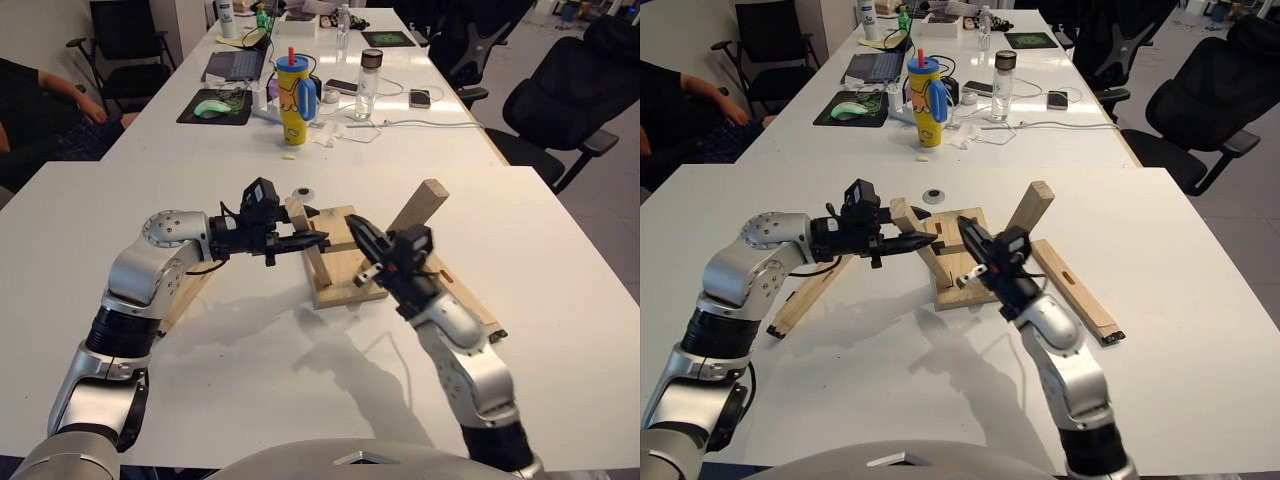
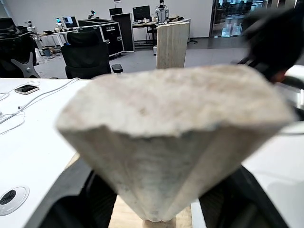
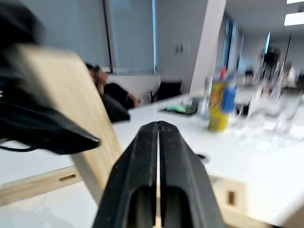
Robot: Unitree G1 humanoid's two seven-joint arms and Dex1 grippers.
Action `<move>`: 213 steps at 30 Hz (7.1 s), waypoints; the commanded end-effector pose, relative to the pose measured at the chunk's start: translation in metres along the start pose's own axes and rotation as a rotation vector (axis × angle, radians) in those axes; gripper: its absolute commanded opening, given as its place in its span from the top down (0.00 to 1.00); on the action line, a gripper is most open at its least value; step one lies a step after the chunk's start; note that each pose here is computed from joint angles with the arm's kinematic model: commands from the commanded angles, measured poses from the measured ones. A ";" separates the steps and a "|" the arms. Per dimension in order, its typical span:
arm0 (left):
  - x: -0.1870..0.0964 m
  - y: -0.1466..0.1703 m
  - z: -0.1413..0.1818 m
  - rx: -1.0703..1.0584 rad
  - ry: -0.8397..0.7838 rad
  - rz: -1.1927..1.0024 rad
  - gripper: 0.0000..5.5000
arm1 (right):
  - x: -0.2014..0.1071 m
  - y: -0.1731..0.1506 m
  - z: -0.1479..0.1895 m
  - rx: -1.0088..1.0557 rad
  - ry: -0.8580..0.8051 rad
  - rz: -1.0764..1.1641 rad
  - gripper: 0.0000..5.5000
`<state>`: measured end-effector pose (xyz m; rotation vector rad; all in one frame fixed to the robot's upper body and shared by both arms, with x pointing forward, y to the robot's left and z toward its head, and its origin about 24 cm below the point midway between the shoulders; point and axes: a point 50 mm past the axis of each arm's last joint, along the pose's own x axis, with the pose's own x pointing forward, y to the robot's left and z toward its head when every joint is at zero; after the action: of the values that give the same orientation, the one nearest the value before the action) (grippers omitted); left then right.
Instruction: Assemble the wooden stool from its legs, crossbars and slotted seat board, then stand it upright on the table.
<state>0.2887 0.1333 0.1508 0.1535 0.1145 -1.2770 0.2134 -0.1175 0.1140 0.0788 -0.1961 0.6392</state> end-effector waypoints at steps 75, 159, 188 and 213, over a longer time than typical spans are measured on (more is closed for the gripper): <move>-0.050 -0.001 0.021 -0.076 -0.394 1.254 1.00 | -0.006 0.007 -0.140 0.144 0.729 -0.074 1.00; -0.066 -0.037 -0.093 -0.031 0.734 0.004 1.00 | 0.092 0.025 0.000 -0.147 0.147 0.851 1.00; -0.082 -0.061 -0.079 -0.144 0.683 -0.177 1.00 | 0.047 -0.088 -0.080 -0.501 0.719 0.439 1.00; -0.031 0.022 -0.104 0.158 0.696 0.358 1.00 | -0.011 0.010 -0.096 -0.102 0.987 0.980 1.00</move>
<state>0.2760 0.1904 0.0552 0.6478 0.5926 -0.8567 0.2529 -0.1083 0.0638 -0.6017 0.4650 1.4644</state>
